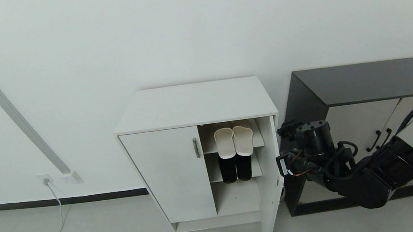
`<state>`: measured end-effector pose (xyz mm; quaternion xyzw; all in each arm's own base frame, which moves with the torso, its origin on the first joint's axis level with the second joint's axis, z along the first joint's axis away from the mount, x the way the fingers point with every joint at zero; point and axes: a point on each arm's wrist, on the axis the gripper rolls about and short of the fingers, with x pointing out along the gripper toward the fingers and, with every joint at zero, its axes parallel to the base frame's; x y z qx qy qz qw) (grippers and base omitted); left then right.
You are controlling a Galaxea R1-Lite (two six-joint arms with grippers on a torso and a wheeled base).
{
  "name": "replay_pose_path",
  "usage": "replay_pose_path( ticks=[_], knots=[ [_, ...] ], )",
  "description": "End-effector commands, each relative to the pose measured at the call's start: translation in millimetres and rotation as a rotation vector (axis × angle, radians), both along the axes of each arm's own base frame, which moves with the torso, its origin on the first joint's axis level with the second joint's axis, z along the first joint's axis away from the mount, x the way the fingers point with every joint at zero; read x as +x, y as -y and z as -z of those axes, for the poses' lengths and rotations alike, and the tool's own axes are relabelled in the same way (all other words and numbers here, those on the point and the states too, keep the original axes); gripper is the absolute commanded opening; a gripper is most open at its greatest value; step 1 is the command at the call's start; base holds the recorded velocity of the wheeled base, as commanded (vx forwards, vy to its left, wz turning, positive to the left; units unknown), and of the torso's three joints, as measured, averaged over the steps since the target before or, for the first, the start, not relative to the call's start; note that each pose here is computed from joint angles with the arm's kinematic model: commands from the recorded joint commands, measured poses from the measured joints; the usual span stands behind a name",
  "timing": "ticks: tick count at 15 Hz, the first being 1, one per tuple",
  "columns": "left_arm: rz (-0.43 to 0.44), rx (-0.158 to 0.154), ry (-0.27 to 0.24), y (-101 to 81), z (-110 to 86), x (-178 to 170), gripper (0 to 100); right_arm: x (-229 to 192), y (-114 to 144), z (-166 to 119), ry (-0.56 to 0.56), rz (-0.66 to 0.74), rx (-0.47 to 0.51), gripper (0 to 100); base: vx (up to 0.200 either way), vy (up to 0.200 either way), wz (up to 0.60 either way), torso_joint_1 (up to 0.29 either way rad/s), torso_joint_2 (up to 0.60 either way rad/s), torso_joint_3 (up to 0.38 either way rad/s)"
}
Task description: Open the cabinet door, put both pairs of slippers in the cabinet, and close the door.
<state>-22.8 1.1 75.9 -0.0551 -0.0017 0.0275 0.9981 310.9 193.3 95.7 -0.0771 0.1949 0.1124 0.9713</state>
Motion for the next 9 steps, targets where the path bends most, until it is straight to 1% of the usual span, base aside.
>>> replay_pose_path(
  ticks=[1, 2, 5, 9],
  knots=[
    [0.0, 0.0, 0.001, 0.0, -0.2, 0, 0, 0, -11, 6, -0.019, -0.031, 0.032, 0, 0.0, 0.0, 0.0, 0.0, 0.0, 0.0],
    [0.0, 0.0, 0.001, 0.0, -0.2, 0, 0, -1, -15, 6, -0.025, -0.046, 0.055, 0, 0.0, 0.0, 0.0, 0.0, 0.0, 0.0],
    [0.0, 0.0, 0.0, 0.0, 0.2, 0, 0, 0, -27, 0, -0.013, -0.086, 0.181, 0, 0.0, 0.0, 0.0, 0.0, 0.0, 0.0],
    [0.0, 0.0, 0.0, 0.0, 0.2, 0, 0, -4, -25, -4, 0.008, -0.094, 0.203, 0, 0.0, 0.0, 0.0, 0.0, 0.0, 0.0]
  ],
)
